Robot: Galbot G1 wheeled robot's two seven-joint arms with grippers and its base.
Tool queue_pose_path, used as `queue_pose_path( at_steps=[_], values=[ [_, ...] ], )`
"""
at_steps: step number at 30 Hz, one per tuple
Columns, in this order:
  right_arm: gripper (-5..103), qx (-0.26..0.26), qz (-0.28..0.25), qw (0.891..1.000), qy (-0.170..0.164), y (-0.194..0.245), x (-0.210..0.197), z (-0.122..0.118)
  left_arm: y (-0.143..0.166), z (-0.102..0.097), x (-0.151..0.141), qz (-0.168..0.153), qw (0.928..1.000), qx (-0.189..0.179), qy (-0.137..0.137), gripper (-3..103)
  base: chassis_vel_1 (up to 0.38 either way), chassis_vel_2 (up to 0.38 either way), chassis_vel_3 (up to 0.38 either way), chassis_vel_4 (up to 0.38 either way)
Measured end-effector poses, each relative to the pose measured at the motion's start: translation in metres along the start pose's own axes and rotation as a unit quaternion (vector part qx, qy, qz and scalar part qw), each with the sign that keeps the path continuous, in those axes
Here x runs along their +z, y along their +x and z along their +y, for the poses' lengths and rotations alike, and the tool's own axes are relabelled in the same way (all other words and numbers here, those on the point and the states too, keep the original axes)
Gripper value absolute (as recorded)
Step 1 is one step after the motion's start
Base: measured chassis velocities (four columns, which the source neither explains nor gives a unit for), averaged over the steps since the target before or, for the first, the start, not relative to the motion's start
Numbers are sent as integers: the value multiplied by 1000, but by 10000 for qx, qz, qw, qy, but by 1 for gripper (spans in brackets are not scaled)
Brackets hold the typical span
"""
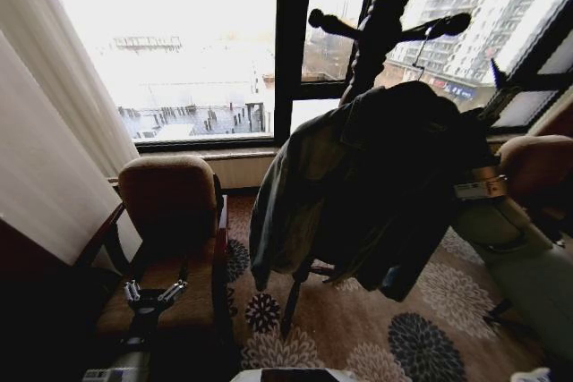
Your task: Pick up the clothes from the bed and hang them on the clothes hanger.
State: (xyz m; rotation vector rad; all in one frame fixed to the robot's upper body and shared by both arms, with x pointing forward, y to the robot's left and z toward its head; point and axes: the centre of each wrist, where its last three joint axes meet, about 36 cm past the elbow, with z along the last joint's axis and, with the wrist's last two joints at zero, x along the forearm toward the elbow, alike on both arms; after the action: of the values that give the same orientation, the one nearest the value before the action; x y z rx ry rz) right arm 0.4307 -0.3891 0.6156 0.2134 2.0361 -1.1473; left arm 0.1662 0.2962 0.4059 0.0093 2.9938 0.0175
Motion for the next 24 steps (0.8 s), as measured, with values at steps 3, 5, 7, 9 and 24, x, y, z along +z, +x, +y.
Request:
queue_pose_path(
  at_steps=[3,5,7,9,24],
  values=[
    [100,-254,36,9993,-263,2,-2,4,0,0,0,0,10000,0,0,100,0,0,0,0],
    [100,-308,26,9991,-295,1,-3,4,0,0,0,0,10000,0,0,100,0,0,0,0],
    [100,-433,-30,9984,-360,-1,-2,4,0,0,0,0,10000,0,0,100,0,0,0,0],
    [100,-513,-44,9979,-406,-1,-2,5,0,0,0,0,10000,0,0,100,0,0,0,0],
    [100,-1226,-581,9895,-501,-3,-9,14,0,0,0,0,10000,1,0,100,0,0,0,0]
  ],
)
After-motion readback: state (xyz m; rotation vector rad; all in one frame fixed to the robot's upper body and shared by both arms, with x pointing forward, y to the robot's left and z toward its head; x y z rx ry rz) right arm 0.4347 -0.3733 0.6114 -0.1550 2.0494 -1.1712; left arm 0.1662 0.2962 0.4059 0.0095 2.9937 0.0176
